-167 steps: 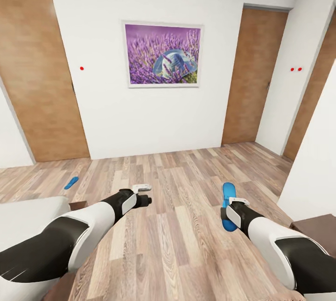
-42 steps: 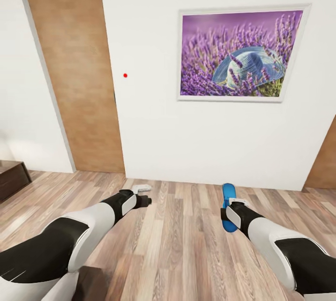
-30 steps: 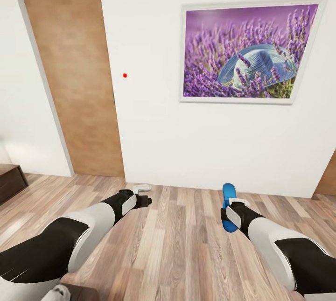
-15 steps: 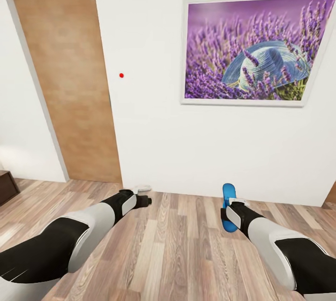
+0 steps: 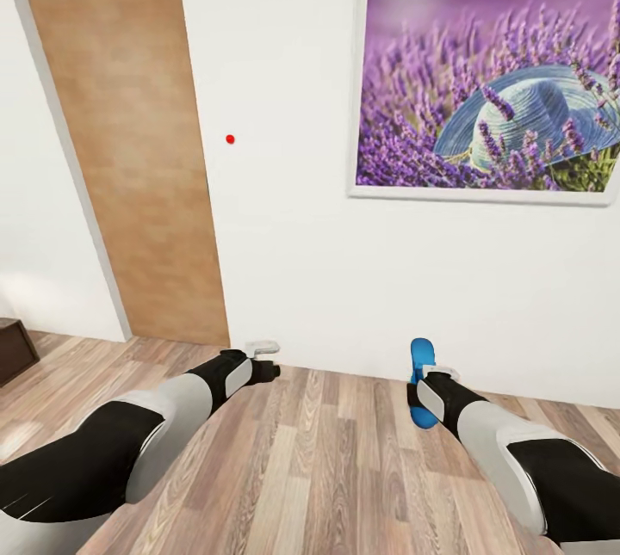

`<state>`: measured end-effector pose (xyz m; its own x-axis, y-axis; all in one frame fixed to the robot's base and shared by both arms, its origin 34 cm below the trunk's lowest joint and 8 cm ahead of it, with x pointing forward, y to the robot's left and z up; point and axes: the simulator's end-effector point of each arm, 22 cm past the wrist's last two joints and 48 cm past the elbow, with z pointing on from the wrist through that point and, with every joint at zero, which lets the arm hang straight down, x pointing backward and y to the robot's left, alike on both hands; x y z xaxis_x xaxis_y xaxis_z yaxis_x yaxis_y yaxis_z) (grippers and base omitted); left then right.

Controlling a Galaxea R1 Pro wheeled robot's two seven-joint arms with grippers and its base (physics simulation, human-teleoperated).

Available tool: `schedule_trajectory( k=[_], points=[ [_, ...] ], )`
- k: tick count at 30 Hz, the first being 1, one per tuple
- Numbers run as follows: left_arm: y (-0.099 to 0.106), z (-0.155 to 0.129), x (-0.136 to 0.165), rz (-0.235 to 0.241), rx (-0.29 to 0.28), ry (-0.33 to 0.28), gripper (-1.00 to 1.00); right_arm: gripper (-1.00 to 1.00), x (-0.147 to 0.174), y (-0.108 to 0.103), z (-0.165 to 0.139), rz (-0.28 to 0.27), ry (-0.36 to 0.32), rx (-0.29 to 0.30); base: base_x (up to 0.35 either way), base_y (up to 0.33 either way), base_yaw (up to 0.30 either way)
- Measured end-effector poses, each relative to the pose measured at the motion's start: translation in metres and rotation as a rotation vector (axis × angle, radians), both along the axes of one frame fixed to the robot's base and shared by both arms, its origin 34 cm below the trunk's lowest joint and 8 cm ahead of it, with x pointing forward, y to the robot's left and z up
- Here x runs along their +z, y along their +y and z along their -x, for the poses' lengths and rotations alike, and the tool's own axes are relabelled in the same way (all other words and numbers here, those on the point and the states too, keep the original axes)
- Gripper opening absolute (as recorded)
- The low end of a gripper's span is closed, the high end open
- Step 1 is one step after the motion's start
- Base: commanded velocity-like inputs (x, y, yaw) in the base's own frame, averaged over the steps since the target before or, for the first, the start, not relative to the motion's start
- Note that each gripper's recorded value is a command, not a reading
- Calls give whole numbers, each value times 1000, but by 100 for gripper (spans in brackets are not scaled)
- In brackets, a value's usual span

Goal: In the bedroom, move the book from the bed onto either nightstand, and place the two sandals side by side next to the bed.

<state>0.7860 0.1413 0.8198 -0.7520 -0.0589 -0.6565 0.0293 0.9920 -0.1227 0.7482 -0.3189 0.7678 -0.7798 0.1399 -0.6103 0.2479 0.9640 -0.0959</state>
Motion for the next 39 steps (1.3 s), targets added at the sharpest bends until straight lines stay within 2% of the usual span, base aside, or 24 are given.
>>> schedule_trajectory(
  k=[11,39],
  points=[
    [0,-1,2,1,0,-4,100,-100,1,0,0,0,-2,1,239,-135,291],
    [-1,0,9,2,-1,-16,100,-100,8,0,-1,-1,-14,1,8,-5,289]
  ],
)
